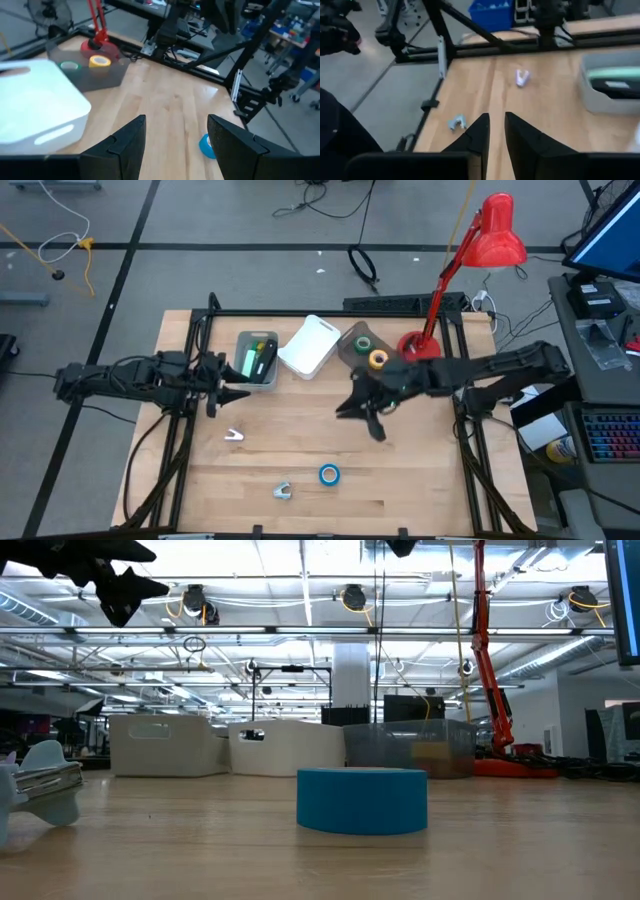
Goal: Pick and place Stapler, Stapler remover, tape
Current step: Put the blue tape into the black bin
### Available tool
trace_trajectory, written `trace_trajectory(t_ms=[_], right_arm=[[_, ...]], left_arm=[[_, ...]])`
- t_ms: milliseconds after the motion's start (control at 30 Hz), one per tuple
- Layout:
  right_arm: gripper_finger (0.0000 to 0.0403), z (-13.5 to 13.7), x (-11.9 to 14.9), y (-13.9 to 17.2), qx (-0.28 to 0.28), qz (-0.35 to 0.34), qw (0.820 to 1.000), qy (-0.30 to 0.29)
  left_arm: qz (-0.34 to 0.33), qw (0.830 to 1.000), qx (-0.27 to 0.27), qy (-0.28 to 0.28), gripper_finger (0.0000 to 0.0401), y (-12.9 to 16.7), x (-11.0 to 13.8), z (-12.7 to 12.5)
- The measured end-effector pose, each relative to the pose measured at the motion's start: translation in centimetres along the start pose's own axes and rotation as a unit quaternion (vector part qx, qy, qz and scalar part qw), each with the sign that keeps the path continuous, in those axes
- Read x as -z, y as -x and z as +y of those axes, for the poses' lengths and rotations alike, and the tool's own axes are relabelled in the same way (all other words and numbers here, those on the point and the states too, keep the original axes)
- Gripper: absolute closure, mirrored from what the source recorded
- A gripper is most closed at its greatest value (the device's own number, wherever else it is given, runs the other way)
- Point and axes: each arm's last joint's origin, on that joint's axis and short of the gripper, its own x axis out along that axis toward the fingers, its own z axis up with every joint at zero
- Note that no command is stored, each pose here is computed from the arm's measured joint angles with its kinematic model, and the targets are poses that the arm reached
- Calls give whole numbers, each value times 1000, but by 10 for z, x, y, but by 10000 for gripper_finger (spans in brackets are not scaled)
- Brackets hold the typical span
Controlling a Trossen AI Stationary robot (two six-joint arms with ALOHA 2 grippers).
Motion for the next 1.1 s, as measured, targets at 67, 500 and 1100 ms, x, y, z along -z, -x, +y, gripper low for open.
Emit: trace_trajectory(t_ms=[67,500,1100], right_arm=[[353,10,3,-10,-2,-1,1000,7],[353,39,51,-69,-39,119,991,-48],[353,30,80,-112,-84,251,960,-89]], left_arm=[[-7,1000,9,-15,187,1,-1,-2],[-23,994,87,-57,187,28,3,-13],[-27,997,42,-61,187,62,20,-2]])
